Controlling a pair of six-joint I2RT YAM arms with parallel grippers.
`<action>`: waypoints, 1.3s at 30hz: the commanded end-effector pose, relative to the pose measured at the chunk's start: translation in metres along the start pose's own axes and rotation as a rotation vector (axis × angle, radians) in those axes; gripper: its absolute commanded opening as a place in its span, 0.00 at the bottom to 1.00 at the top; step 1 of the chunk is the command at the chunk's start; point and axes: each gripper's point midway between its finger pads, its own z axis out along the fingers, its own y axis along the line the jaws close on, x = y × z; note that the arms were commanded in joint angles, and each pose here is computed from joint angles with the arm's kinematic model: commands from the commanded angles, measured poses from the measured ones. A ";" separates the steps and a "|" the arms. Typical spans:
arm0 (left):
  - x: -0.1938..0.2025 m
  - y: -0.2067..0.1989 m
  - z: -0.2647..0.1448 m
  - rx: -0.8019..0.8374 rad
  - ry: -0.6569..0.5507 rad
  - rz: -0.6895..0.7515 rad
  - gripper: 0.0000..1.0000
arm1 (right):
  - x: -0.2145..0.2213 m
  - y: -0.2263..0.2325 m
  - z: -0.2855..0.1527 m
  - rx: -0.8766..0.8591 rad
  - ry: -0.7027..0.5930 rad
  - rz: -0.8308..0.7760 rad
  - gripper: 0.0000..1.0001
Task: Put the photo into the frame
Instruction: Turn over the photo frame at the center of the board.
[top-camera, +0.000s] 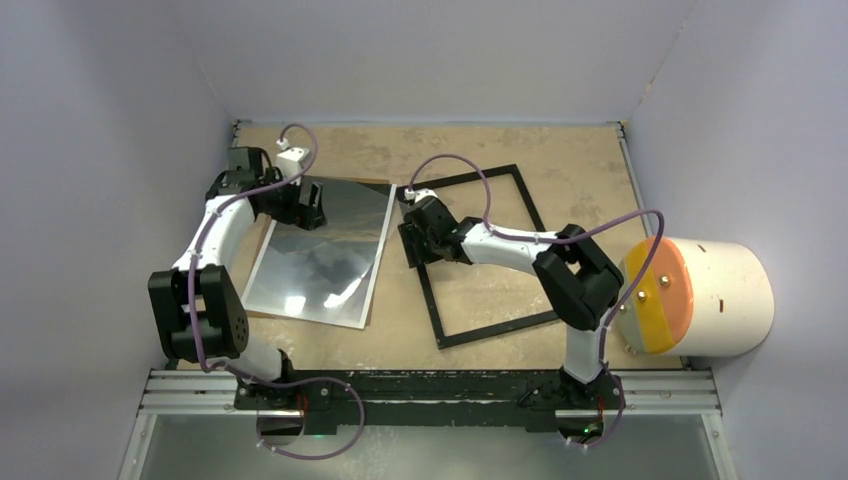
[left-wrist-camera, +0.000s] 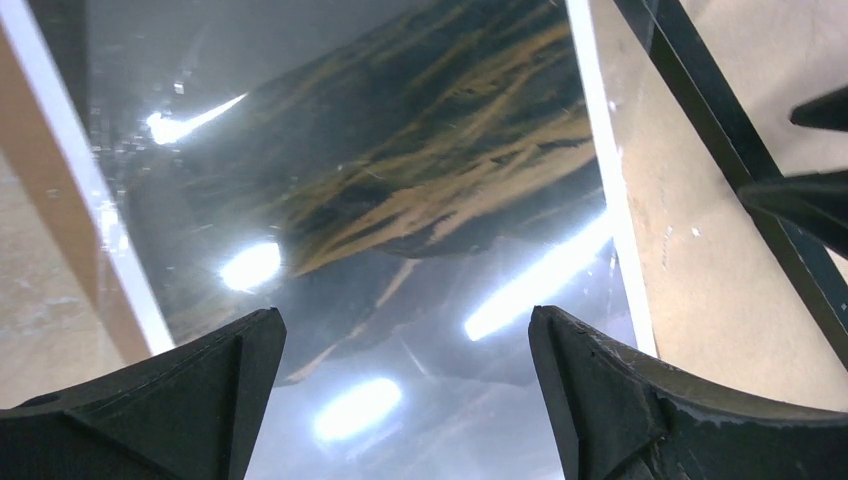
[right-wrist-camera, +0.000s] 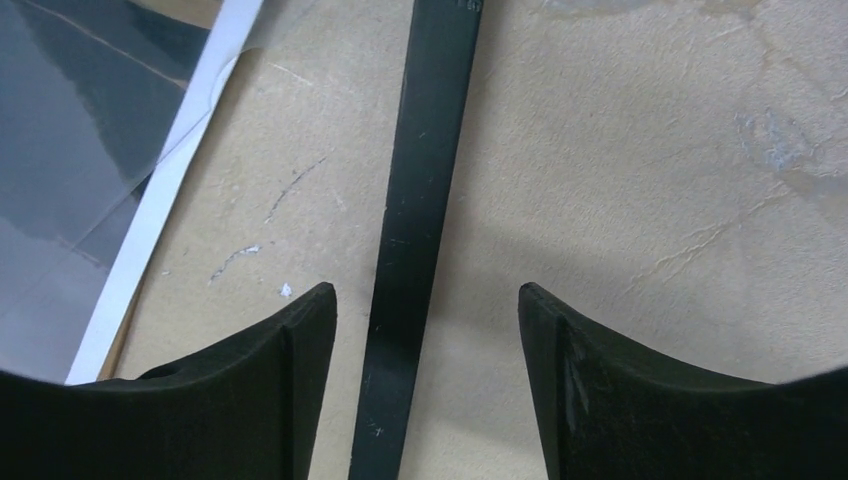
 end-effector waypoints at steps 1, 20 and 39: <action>-0.001 -0.023 -0.008 0.041 -0.009 0.067 1.00 | -0.006 0.004 0.003 0.028 -0.014 -0.026 0.66; -0.012 -0.043 -0.016 0.062 0.004 0.093 1.00 | -0.022 0.029 0.014 0.035 0.014 0.059 0.00; -0.017 -0.053 -0.026 0.096 -0.019 0.123 1.00 | -0.174 0.110 -0.119 -0.255 -0.112 0.341 0.00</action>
